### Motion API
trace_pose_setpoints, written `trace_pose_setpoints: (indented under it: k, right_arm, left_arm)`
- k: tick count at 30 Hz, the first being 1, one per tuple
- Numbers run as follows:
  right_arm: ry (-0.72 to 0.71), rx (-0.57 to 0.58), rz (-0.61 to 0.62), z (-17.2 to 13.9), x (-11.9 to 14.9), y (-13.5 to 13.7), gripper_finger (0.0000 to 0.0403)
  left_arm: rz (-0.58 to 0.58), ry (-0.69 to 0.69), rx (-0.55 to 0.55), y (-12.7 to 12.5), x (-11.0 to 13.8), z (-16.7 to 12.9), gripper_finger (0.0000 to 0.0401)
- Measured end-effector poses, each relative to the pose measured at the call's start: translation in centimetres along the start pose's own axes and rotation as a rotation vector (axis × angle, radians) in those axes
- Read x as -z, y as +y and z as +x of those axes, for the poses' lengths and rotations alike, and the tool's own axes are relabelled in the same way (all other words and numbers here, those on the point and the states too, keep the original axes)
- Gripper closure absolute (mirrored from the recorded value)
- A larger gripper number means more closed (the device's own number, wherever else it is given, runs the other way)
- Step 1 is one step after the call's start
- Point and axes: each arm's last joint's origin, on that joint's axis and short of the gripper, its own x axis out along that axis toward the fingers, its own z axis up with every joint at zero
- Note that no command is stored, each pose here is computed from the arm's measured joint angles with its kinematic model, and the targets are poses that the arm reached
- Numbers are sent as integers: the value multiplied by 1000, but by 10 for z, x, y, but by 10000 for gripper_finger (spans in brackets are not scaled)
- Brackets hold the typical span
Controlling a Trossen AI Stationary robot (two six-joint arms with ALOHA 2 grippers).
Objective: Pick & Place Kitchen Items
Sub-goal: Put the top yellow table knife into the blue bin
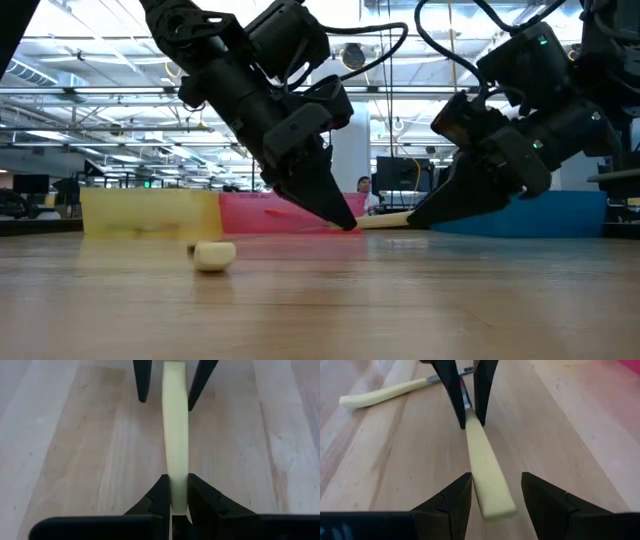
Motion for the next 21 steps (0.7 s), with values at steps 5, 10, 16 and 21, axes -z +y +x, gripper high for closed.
trace_pose_setpoints:
  k: [5, 10, 16, 21]
  right_arm:
    - [-20, -20, -9, 0, -3, -1, 234]
    - [-27, -24, -7, 0, -3, -1, 234]
    - [-16, -24, -13, 0, -2, -1, 267]
    - [-16, -31, -16, 0, -2, -1, 307]
  left_arm:
    - [3, -1, -4, 0, 0, 0, 344]
    - [4, -8, -3, 0, -1, 0, 341]
    - [3, -36, 2, -1, -3, 0, 340]
    - [4, -41, 0, -1, -4, 0, 339]
